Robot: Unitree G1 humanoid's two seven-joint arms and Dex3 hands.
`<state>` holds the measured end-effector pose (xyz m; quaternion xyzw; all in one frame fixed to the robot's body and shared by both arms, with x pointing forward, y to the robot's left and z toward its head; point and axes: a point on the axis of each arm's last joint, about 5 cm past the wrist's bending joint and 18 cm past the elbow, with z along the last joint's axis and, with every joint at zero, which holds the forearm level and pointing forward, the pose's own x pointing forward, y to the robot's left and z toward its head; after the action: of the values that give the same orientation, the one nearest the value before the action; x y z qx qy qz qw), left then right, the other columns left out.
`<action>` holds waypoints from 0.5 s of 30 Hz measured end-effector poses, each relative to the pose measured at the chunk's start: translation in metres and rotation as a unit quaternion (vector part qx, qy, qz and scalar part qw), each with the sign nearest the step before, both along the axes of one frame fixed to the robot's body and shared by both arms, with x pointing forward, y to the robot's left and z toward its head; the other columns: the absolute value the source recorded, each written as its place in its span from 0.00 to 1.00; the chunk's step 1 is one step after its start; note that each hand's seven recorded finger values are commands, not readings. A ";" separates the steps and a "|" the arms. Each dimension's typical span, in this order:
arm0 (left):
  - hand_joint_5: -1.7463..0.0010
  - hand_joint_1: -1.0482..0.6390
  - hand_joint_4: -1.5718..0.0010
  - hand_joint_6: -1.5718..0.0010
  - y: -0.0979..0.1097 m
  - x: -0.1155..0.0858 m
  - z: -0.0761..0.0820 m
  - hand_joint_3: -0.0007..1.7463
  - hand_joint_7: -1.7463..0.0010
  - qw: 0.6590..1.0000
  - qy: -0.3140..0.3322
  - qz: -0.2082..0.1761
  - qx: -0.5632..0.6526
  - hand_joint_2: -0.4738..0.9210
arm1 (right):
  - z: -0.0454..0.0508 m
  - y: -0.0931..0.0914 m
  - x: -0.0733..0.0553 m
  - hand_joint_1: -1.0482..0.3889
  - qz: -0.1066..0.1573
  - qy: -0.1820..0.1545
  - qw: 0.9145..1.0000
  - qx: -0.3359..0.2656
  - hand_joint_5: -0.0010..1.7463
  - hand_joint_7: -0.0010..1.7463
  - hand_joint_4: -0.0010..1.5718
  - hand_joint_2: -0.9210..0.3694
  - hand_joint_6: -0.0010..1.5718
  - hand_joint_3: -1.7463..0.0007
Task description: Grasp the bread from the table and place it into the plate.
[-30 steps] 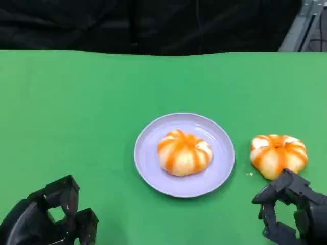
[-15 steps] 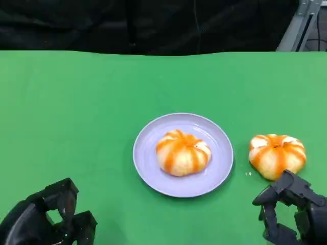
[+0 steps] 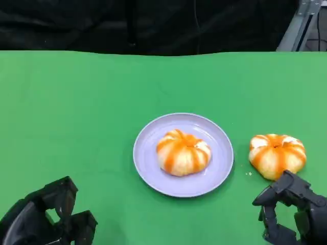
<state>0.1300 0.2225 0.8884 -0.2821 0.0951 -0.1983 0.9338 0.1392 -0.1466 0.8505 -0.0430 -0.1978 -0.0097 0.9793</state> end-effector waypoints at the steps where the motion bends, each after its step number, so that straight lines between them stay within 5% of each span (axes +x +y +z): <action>1: 0.00 0.70 0.30 0.40 0.000 0.000 0.000 1.00 0.00 1.000 0.000 0.000 0.000 0.79 | 0.0000 0.000 0.000 0.67 0.000 0.000 1.000 0.000 1.00 0.85 0.52 0.27 0.48 0.35; 15: 0.00 0.70 0.30 0.40 0.000 0.000 0.000 1.00 0.00 1.000 0.001 0.000 0.000 0.79 | 0.0000 0.000 0.000 0.67 0.000 0.000 1.000 0.000 1.00 0.84 0.52 0.27 0.48 0.35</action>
<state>0.1300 0.2228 0.8884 -0.2823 0.0959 -0.1978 0.9338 0.1392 -0.1466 0.8505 -0.0430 -0.1978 -0.0097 0.9793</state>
